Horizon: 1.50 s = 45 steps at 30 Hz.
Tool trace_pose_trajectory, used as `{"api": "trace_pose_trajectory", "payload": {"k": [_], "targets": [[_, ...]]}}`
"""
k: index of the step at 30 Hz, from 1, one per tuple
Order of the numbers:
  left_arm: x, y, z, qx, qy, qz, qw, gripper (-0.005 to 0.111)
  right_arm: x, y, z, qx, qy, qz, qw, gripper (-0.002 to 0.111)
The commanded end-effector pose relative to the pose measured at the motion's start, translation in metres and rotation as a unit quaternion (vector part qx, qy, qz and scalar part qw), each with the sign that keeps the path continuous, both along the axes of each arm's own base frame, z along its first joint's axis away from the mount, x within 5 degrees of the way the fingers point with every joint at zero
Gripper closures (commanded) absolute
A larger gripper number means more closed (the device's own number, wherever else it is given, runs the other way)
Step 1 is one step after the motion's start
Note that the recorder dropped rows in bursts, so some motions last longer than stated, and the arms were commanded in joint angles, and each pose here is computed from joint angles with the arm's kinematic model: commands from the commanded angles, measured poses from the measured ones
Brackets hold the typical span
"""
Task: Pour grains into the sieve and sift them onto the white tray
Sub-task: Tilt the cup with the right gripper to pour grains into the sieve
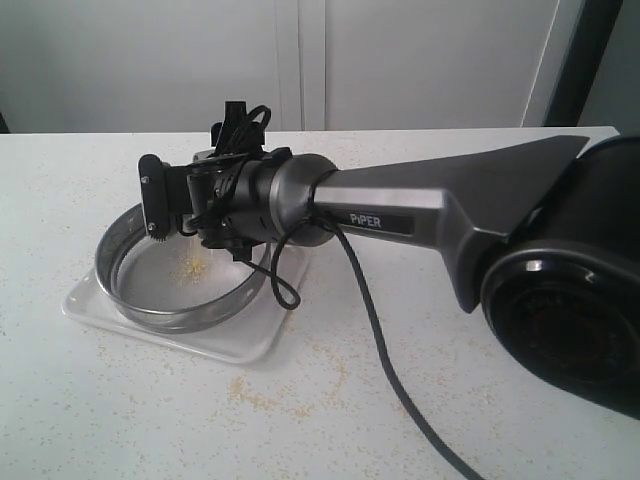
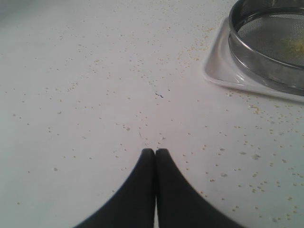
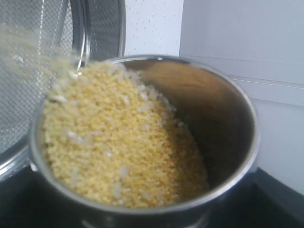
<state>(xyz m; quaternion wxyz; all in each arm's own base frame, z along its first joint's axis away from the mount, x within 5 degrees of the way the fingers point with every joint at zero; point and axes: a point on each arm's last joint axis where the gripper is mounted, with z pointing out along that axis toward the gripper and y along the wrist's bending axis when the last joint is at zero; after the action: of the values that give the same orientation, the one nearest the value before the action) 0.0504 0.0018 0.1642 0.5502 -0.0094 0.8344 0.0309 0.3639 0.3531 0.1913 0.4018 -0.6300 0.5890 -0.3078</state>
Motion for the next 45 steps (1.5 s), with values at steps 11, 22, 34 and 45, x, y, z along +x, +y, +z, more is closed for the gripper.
{"api": "trace_pose_trajectory", "payload": {"k": [11,22,34,45], "targets": [[0.0,0.0,-0.001,0.001,0.0,0.001,1.0,0.107,-0.006,0.008,0.008,-0.013,-0.023,0.015,1.0,0.108],[0.0,0.0,-0.001,0.001,0.0,0.001,1.0,0.107,-0.003,0.006,-0.004,-0.068,-0.05,-0.002,0.996,0.108],[0.0,0.0,-0.001,0.001,0.0,0.001,1.0,0.107,-0.005,0.009,-0.002,-0.08,-0.07,0.004,0.994,0.108],[0.0,0.0,-0.001,0.001,0.0,0.001,1.0,0.107,-0.008,0.013,0.0,-0.069,-0.08,0.011,0.994,0.108]]}}
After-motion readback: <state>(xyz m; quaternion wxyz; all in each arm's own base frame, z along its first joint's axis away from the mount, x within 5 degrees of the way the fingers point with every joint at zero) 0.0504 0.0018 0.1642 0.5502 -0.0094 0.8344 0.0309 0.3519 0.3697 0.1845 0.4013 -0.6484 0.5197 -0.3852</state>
